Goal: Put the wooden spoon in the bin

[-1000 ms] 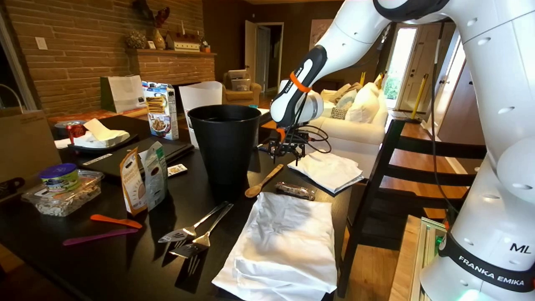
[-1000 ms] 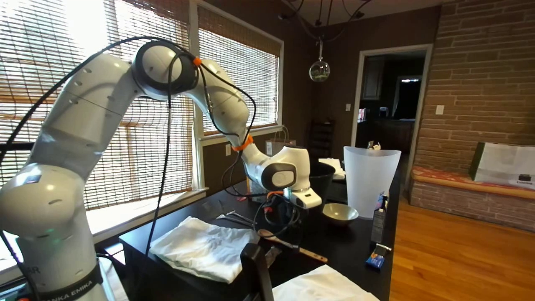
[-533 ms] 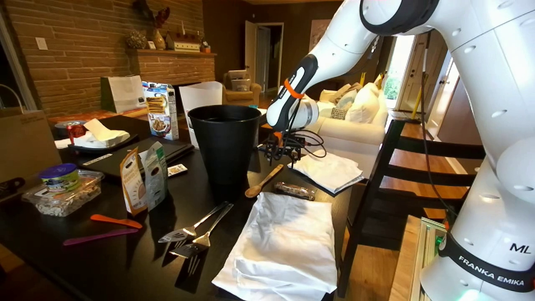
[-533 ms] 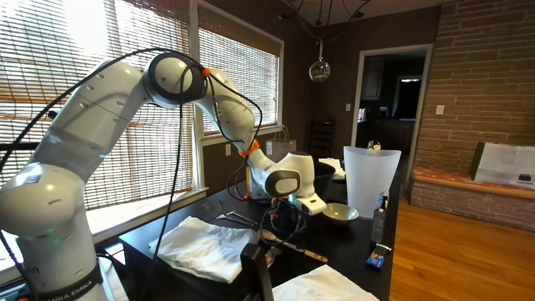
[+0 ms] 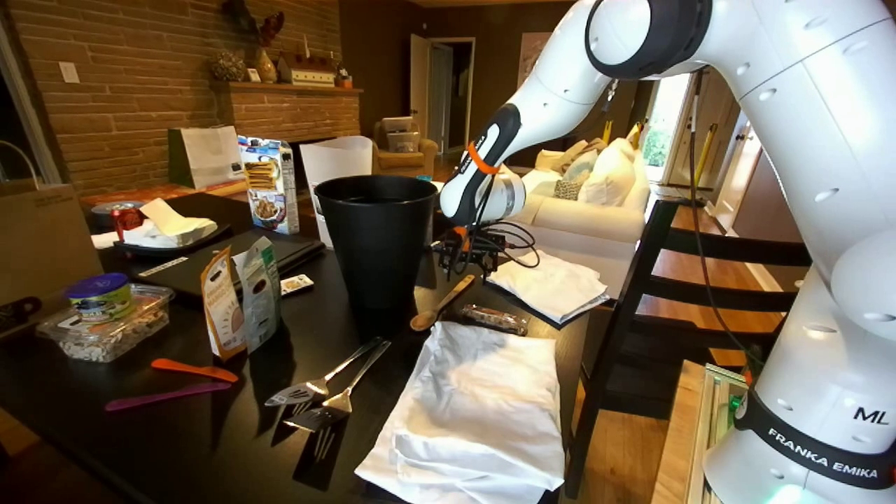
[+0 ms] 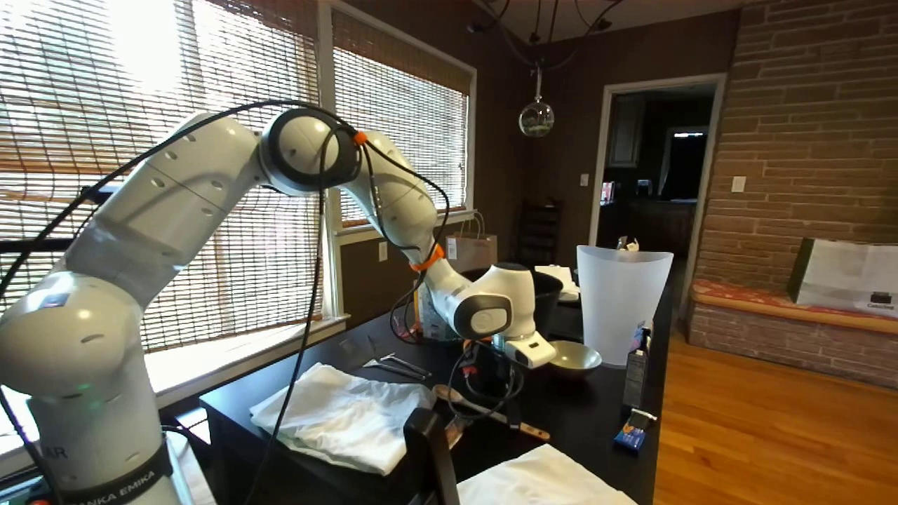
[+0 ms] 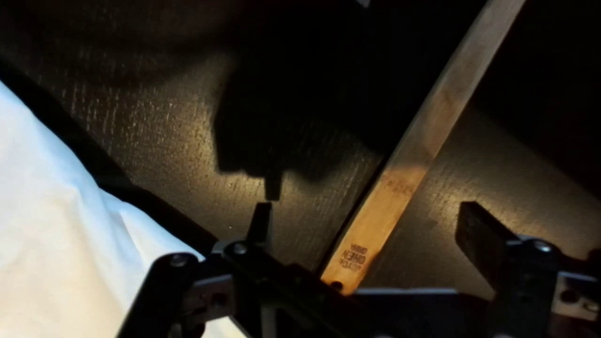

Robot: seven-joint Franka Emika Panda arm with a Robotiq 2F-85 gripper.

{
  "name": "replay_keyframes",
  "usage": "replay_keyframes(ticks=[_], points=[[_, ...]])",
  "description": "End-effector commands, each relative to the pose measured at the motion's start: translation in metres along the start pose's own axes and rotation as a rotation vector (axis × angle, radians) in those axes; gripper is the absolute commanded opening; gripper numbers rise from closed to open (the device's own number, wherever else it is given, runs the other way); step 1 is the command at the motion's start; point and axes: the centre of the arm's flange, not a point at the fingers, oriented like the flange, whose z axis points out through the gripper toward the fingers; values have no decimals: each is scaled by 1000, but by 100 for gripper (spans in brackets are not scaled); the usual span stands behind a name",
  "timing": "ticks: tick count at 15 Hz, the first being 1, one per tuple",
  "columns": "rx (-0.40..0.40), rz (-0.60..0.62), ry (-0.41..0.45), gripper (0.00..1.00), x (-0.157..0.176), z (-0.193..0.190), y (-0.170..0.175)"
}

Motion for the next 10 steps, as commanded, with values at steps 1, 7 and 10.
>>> replay_keyframes(ticks=[1, 7, 10], points=[[12, -1, 3, 100, 13, 12, -7], [3, 1, 5, 66, 16, 21, -12], [-4, 4, 6, 43, 18, 22, -11]])
